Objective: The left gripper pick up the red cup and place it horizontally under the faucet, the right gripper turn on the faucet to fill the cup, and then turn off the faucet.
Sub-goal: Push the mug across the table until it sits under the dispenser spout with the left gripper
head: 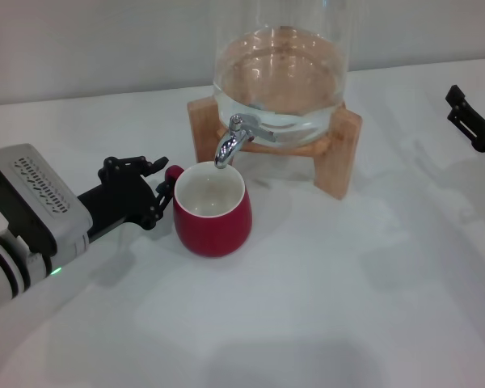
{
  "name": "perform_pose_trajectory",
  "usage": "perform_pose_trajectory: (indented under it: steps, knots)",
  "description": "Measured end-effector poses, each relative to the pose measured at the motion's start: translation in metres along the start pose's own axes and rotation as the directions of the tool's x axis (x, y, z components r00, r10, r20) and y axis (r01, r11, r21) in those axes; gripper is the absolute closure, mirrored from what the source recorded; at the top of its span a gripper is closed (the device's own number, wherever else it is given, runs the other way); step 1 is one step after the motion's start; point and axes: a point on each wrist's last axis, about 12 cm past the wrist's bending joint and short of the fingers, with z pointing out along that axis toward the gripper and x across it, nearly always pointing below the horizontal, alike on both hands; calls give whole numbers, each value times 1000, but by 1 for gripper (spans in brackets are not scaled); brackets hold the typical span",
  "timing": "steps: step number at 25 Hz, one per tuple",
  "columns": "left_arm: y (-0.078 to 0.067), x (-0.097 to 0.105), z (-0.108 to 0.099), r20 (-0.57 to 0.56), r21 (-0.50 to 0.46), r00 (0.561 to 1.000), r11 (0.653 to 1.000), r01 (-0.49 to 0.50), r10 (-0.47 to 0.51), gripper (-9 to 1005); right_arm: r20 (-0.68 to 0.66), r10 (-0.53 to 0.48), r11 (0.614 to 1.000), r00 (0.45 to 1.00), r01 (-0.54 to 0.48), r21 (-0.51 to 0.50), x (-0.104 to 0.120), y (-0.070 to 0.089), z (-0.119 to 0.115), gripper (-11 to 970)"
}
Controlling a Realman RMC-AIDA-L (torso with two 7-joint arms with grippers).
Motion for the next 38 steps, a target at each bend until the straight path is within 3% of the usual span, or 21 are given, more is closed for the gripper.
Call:
perform_pose_trajectory:
  steps: [13,23,29,32,38]
  knots:
    - [0,0,0,-2,2,1000,1000,9,-9,693,3,0,1000,1000,0,-3,0,0,0,88]
    - [0,0,0,-2,2,1000,1000,19,-19,568,2,0,1000,1000,0,-4,0,0,-2,88]
    - [0,0,0,-2,2,1000,1000,26,-26,542,4,0,1000,1000,0,-4,0,0,-2,88]
    - [1,0,0,-2,2,999,999,32,-32,464,3,0,1000,1000,0,-3,0,0,-3,88]
    - [1,0,0,2,-2,999,999,33,-33,406,3,0,1000,1000,0,-3,0,0,-3,88]
